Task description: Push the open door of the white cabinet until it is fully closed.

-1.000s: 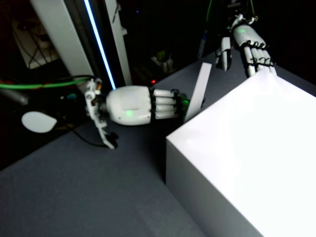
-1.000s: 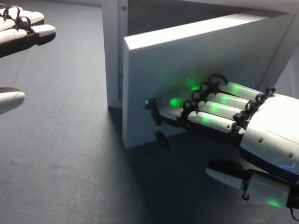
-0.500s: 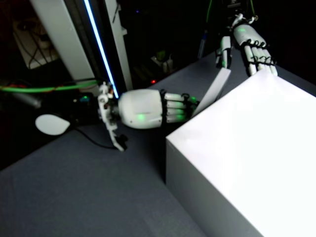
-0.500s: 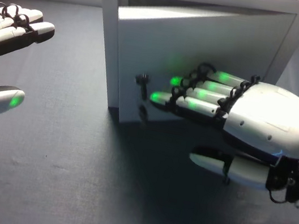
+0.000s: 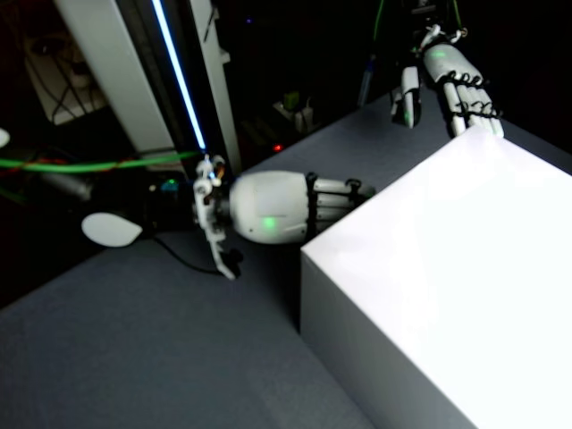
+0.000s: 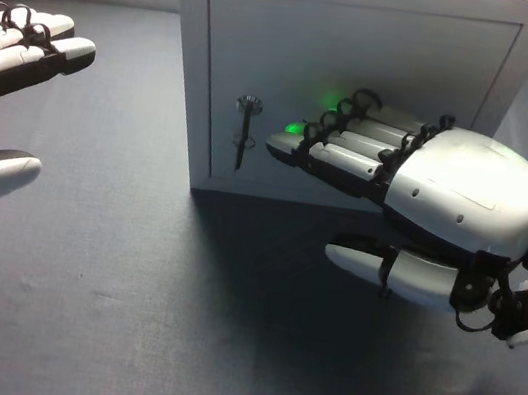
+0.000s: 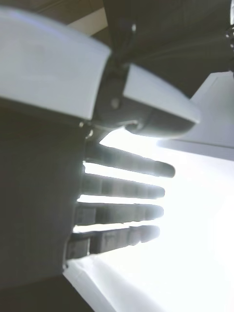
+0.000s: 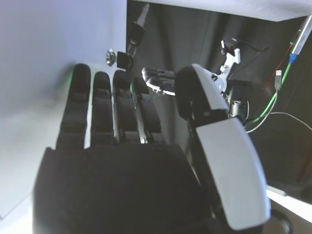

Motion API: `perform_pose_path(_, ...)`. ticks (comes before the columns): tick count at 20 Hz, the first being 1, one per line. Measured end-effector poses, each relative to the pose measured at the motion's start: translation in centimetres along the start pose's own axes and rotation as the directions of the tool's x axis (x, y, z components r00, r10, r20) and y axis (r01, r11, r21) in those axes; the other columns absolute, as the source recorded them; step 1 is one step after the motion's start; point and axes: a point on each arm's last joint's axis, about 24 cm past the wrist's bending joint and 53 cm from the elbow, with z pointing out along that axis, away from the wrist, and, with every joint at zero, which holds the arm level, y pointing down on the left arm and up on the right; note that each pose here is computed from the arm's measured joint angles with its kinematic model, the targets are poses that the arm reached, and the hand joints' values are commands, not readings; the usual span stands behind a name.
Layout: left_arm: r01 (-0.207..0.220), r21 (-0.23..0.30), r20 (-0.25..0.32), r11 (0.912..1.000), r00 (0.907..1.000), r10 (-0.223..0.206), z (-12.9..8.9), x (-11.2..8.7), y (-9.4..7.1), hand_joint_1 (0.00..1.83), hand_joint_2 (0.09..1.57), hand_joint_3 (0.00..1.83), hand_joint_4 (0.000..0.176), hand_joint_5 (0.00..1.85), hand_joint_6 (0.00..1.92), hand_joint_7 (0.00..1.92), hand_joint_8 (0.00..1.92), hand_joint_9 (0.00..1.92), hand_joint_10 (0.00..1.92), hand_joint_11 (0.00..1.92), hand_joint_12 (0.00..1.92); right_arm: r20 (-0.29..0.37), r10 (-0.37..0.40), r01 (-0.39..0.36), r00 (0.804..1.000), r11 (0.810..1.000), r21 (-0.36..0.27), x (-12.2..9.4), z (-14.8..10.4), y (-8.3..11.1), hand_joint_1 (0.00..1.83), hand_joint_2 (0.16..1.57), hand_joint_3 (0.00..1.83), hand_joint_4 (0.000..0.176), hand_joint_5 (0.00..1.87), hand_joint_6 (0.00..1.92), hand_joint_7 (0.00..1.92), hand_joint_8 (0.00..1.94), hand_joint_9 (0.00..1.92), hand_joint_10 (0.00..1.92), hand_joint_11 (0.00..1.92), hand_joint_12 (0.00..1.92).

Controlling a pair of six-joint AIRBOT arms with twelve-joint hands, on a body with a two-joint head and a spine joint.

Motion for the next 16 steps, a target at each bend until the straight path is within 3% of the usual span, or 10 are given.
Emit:
perform_pose_path(1,0.000,0.001,0.000,1.0000,1.0000,0.000,0.0,0.0,0.0,0.47,1.44,0.00,0.000,0.10,0.00,0.00,0.00,0.00,0.00,0.00,0.00,0.001,-0.002,0.002,1.000,1.000,0.001,0.0,0.0,0.0,0.57,1.45,0.00,0.000,0.10,0.00,0.15,0.00,0.10,0.01,0.00,0.40)
perform_pose_path(2,0.001,-0.001,0.002,1.0000,1.0000,-0.001,0.0,0.0,0.0,0.47,1.44,0.00,0.000,0.10,0.00,0.00,0.00,0.00,0.00,0.00,0.00,0.004,-0.001,0.001,1.000,1.000,0.003,-0.1,0.0,-0.1,0.49,1.47,0.01,0.000,0.03,0.02,0.03,0.00,0.02,0.00,0.00,0.11)
perform_pose_path(4,0.002,-0.001,0.003,1.0000,1.0000,-0.002,0.0,-0.1,0.0,0.46,1.44,0.00,0.000,0.09,0.00,0.00,0.00,0.00,0.00,0.00,0.00,0.004,0.003,-0.003,1.000,1.000,0.006,-0.1,0.0,-0.1,0.63,1.45,0.00,0.000,0.02,0.00,0.00,0.00,0.01,0.00,0.00,0.26)
perform_pose_path(5,0.002,-0.001,0.003,1.0000,1.0000,-0.002,0.0,-0.1,0.0,0.46,1.44,0.00,0.000,0.09,0.00,0.00,0.00,0.00,0.00,0.00,0.00,0.005,0.004,-0.004,1.000,1.000,0.007,-0.1,0.1,-0.2,0.54,1.46,0.01,0.000,0.00,0.00,0.00,0.00,0.00,0.00,0.00,0.27)
perform_pose_path(7,0.002,0.000,0.005,1.0000,1.0000,-0.002,0.0,-0.1,0.0,0.44,1.44,0.00,0.000,0.09,0.00,0.00,0.00,0.00,0.00,0.00,0.00,0.008,0.007,-0.007,1.000,1.000,0.010,-0.2,0.1,-0.2,0.58,1.44,0.00,0.000,0.02,0.00,0.00,0.00,0.00,0.00,0.00,0.03)
perform_pose_path(8,0.002,0.001,0.008,1.0000,1.0000,-0.002,0.0,-0.2,0.0,0.44,1.44,0.00,0.000,0.10,0.00,0.00,0.00,0.00,0.00,0.01,0.01,0.008,0.011,-0.011,1.000,1.000,0.009,-0.2,0.1,-0.2,0.68,1.41,0.03,0.003,0.09,0.01,0.05,0.01,0.11,0.01,0.00,0.62)
perform_pose_path(11,0.002,0.003,0.012,1.0000,0.9999,-0.002,-0.2,-0.3,0.0,0.47,1.44,0.00,0.000,0.10,0.00,0.00,0.00,0.00,0.00,0.00,0.00,0.034,0.055,-0.054,0.998,0.998,-0.010,-1.0,-0.3,0.4,0.52,1.44,0.01,0.000,0.13,0.01,0.10,0.00,0.08,0.00,0.00,0.48)
perform_pose_path(12,0.004,-0.002,0.012,1.0000,0.9999,-0.004,-0.3,-0.2,0.1,0.49,1.44,0.00,0.000,0.10,0.00,0.00,0.00,0.00,0.00,0.01,0.01,0.040,0.057,-0.056,0.998,0.998,-0.027,-1.5,-0.7,0.9,0.31,1.48,0.01,0.000,0.08,0.00,0.13,0.01,0.09,0.01,0.00,0.62)
perform_pose_path(14,0.005,-0.009,0.010,0.9999,0.9999,-0.005,-0.4,-0.1,0.3,0.52,1.43,0.00,0.000,0.10,0.00,0.00,0.00,0.00,0.00,0.00,0.00,0.045,0.060,-0.057,0.997,0.996,-0.063,-2.0,-1.3,2.0,0.42,1.47,0.00,0.000,0.09,0.01,0.18,0.01,0.19,0.05,0.00,1.14)
perform_pose_path(16,0.012,-0.010,0.013,0.9999,0.9998,-0.012,-0.5,0.0,0.2,0.51,1.43,0.00,0.000,0.09,0.00,0.00,0.00,0.00,0.00,0.00,0.00,0.032,0.057,-0.054,0.998,0.994,-0.093,-1.7,-2.3,3.0,0.54,1.48,0.00,0.000,0.07,0.00,0.14,0.00,0.21,0.05,0.00,1.18)
